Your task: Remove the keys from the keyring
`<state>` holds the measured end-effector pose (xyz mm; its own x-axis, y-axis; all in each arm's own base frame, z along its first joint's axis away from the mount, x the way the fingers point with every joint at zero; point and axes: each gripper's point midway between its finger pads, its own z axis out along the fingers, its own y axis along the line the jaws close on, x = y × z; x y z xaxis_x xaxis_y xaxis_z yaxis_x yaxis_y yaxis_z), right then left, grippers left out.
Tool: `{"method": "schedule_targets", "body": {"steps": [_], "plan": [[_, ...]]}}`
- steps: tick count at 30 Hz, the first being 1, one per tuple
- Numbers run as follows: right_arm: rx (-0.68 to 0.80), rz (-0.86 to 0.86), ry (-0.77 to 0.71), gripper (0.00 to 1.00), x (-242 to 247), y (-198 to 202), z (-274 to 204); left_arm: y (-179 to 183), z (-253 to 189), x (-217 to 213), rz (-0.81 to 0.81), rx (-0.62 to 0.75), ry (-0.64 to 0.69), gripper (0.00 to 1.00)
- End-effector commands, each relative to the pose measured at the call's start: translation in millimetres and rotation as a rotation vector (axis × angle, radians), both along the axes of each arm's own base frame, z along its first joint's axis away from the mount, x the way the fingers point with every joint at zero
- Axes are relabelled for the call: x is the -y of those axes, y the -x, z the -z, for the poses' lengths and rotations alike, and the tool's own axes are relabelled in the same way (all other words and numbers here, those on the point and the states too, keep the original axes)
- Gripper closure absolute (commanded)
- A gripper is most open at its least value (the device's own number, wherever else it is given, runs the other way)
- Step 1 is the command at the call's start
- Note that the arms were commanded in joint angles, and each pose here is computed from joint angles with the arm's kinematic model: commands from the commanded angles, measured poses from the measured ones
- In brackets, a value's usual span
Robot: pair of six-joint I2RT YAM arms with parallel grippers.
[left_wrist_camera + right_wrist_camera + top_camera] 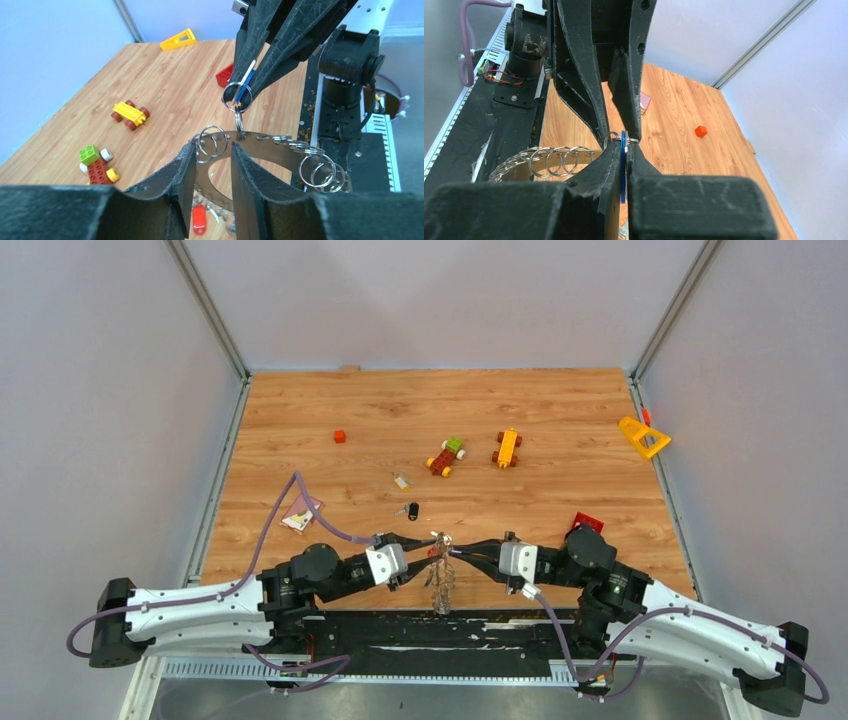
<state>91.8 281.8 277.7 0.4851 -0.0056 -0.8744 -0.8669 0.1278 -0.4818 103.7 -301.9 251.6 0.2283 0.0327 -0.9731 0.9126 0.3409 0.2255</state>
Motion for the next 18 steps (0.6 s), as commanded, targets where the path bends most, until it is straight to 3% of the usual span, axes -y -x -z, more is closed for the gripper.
{"method": "schedule_targets", "body": {"steps": [1, 11, 18], "plan": [[0.059, 0.008, -0.110, 1.00, 4.2, 1.4, -31.2, 11.2, -31.9, 2.2, 0.056, -0.017, 0.183, 0.63], [0.044, 0.000, -0.146, 1.00, 4.3, 3.3, -37.1, 20.3, -39.2, 0.0, 0.107, -0.056, 0.371, 0.64], [0.023, -0.017, -0.136, 1.00, -0.3, 4.7, -32.1, 19.0, -41.3, 4.9, 0.110, -0.057, 0.411, 0.65]]}}
